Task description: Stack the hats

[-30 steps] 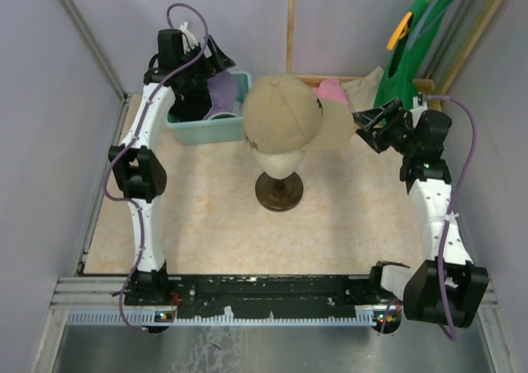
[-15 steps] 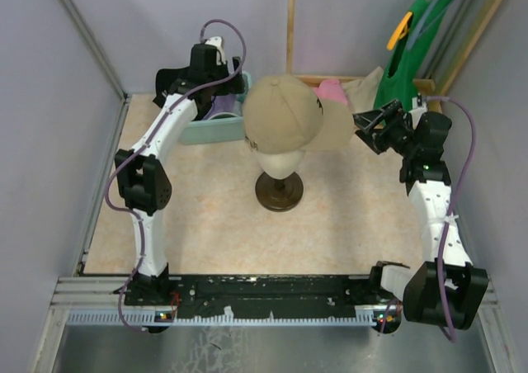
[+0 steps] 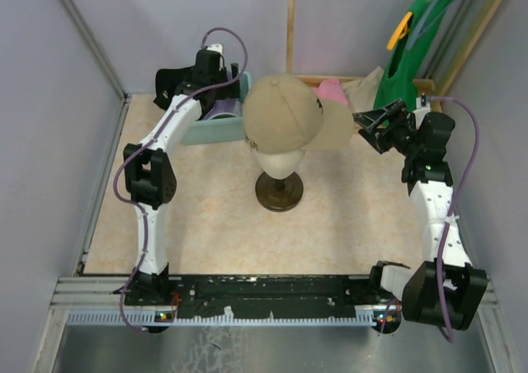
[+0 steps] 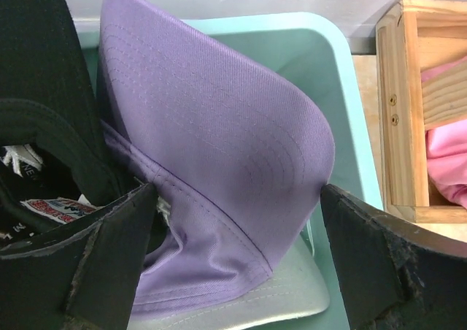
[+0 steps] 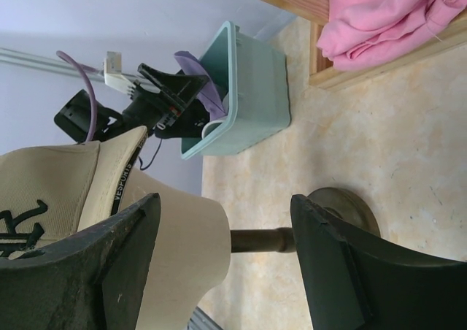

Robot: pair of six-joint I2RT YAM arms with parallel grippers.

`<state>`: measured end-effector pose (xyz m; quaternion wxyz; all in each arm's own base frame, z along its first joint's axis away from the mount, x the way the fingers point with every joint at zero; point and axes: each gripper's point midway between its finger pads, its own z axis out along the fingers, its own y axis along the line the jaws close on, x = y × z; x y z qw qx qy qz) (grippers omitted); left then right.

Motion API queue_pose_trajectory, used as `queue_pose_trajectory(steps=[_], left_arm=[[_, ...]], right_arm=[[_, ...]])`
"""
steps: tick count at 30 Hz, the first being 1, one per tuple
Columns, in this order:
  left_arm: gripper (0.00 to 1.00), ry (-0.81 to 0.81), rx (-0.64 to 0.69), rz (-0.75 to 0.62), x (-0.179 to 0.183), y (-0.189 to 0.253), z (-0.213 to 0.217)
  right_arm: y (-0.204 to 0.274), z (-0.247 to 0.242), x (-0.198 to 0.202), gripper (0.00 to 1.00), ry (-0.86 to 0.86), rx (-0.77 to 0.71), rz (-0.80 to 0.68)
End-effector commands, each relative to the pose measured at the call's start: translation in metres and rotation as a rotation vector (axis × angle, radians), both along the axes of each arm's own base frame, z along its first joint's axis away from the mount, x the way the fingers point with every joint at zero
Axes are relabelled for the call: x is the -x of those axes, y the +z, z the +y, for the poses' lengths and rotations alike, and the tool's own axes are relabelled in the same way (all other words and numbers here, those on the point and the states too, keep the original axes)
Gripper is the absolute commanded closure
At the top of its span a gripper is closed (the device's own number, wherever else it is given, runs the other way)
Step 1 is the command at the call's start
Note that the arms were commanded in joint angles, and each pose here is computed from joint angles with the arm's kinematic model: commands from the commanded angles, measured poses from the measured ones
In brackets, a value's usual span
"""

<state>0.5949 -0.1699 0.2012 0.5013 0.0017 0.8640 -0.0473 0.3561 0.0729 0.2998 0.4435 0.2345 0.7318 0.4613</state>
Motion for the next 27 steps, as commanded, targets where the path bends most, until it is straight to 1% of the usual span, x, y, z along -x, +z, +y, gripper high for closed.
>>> queue_pose_trajectory(steps=[1,11,13,14,16,20,23,25,26,27], left_arm=[[0.01,-0.015,-0.008,-0.028,-0.012,0.000,-0.007],[0.01,0.019,-0.053,0.022,-0.020,-0.038,-0.001],[0.03,0.019,-0.052,0.018,-0.021,-0.038,-0.002],[0.06,0.020,-0.056,0.016,-0.021,-0.038,-0.001],[0.18,0.023,-0.066,0.012,-0.023,-0.038,0.001],[0.56,0.024,-0.084,0.015,-0.024,-0.041,0.006],[0.79,0.013,-0.069,0.035,-0.024,-0.045,0.012],[0.97,0.009,-0.062,0.042,-0.023,-0.044,0.016],[1.00,0.005,-0.062,0.040,-0.022,-0.042,0.017],[1.00,0.000,-0.060,0.036,-0.021,-0.039,0.018]], right_arm=[[0.021,0.000,0.004,0.28,0.004,0.002,-0.074],[0.022,0.000,0.005,0.28,0.003,-0.012,-0.074],[0.022,0.000,0.006,0.28,0.001,-0.010,-0.076],[0.022,0.000,0.006,0.28,0.000,-0.010,-0.076],[0.022,0.000,0.007,0.28,0.000,-0.010,-0.075],[0.021,0.000,0.007,0.28,0.000,-0.013,-0.073],[0.022,0.000,0.007,0.28,-0.001,-0.017,-0.076],[0.023,0.001,0.006,0.28,0.001,-0.016,-0.079],[0.024,0.000,0.006,0.28,0.001,-0.016,-0.082],[0.024,0.000,0.005,0.28,0.002,-0.016,-0.083]])
